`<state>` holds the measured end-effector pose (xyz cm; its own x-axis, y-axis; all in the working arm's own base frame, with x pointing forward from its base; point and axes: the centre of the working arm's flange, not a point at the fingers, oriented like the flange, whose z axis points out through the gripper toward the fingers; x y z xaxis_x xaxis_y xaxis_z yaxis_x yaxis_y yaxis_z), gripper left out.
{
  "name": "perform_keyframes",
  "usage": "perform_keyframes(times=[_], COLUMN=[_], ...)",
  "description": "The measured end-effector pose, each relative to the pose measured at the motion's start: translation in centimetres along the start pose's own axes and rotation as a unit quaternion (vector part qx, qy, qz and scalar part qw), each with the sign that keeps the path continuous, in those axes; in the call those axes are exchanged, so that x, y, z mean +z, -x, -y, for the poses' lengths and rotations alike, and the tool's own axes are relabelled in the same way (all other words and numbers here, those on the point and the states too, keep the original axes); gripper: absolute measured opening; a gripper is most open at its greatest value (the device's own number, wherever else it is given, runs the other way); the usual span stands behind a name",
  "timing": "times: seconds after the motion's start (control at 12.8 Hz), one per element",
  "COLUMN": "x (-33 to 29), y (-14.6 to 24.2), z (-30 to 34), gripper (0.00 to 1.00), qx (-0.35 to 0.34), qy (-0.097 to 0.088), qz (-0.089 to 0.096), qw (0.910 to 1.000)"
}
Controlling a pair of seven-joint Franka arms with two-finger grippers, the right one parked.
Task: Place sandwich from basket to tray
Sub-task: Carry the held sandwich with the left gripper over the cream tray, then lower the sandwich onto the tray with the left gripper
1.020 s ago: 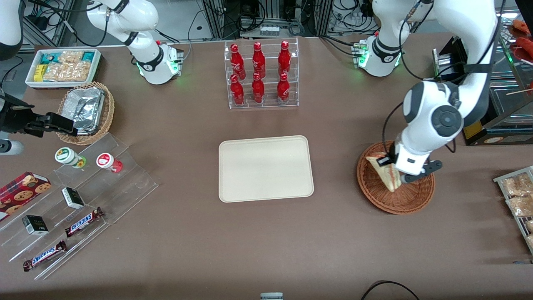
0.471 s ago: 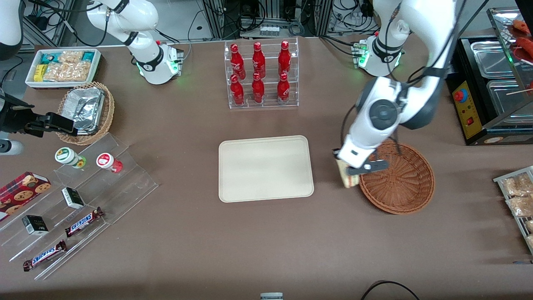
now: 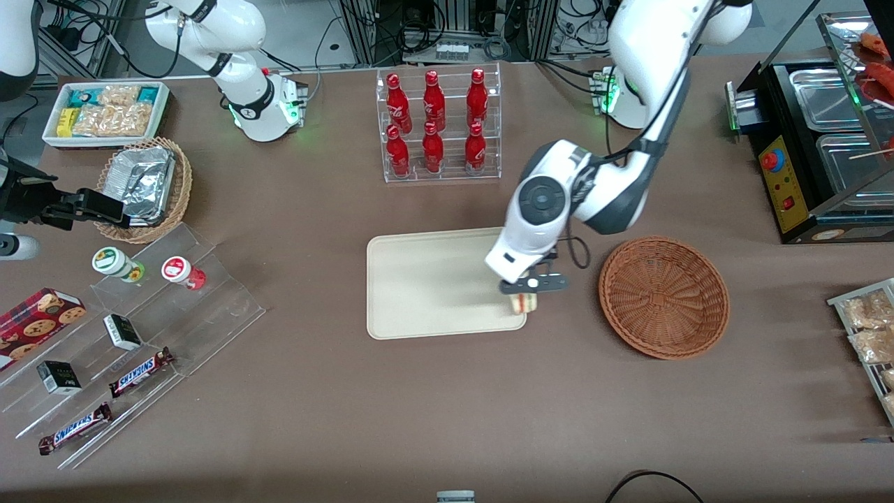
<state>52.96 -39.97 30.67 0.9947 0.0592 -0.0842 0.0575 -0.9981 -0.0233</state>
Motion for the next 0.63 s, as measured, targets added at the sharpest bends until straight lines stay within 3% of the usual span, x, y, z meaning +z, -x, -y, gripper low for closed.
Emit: perform_keyframes(times=[0.63], x=[4.0], y=[3.1], z=[-11.2], gripper=[0.18], qx=[0.001], qy=[0.003], qz=[-0.004], qw=[1.0000])
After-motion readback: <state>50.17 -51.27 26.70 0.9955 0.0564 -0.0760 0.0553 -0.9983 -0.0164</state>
